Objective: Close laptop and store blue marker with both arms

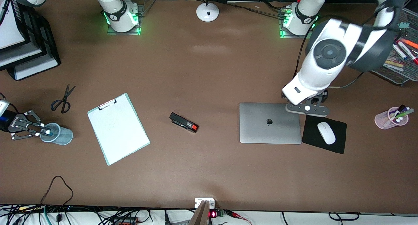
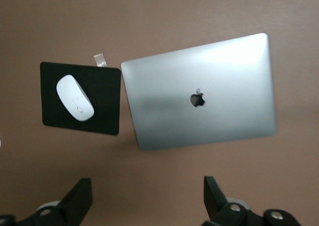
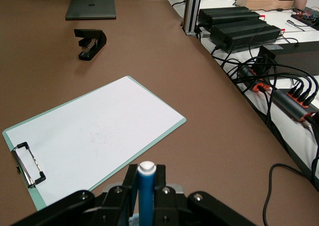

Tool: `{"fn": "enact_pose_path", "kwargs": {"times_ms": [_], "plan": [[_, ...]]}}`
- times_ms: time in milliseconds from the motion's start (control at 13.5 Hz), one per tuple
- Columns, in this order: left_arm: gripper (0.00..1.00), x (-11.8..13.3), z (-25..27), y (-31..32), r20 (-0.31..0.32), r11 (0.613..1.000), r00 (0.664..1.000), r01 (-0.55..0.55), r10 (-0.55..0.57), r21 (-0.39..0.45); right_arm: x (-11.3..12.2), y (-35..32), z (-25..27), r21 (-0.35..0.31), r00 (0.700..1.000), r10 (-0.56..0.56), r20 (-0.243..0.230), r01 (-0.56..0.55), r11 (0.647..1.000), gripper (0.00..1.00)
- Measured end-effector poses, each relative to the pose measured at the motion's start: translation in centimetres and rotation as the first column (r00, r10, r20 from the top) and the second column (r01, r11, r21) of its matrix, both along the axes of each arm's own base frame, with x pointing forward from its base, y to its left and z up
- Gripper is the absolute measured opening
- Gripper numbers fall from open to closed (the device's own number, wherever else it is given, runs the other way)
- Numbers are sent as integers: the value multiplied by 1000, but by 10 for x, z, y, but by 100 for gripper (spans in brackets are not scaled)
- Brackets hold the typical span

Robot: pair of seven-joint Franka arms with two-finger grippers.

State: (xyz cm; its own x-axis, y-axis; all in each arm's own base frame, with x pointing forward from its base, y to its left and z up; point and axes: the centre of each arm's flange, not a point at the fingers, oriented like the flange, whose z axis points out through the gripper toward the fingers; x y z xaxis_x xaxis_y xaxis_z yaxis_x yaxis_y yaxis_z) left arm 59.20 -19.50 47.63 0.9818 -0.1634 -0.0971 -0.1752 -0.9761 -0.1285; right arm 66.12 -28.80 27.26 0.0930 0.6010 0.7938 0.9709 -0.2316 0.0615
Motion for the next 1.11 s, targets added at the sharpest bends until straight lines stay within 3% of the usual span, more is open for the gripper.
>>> {"fn": "enact_pose_path", "kwargs": {"times_ms": [297,594,742,1113], "plan": [[100,-2,60,53,-45,992,996,-79,74,-100,-2,-3,-3,3,1000,-5,-4,5,1000,17],[100,-20,92,65,-53,993,997,-64,59,-97,-8,-13,-10,13,1000,-16,-15,16,1000,17],[100,-24,103,72,-54,995,998,-31,26,-97,-8,-12,-15,28,1000,-17,-20,17,999,22],[100,-26,130,140,-26,995,999,-20,18,-102,-7,-8,-15,61,999,-25,-29,27,998,72]]}}
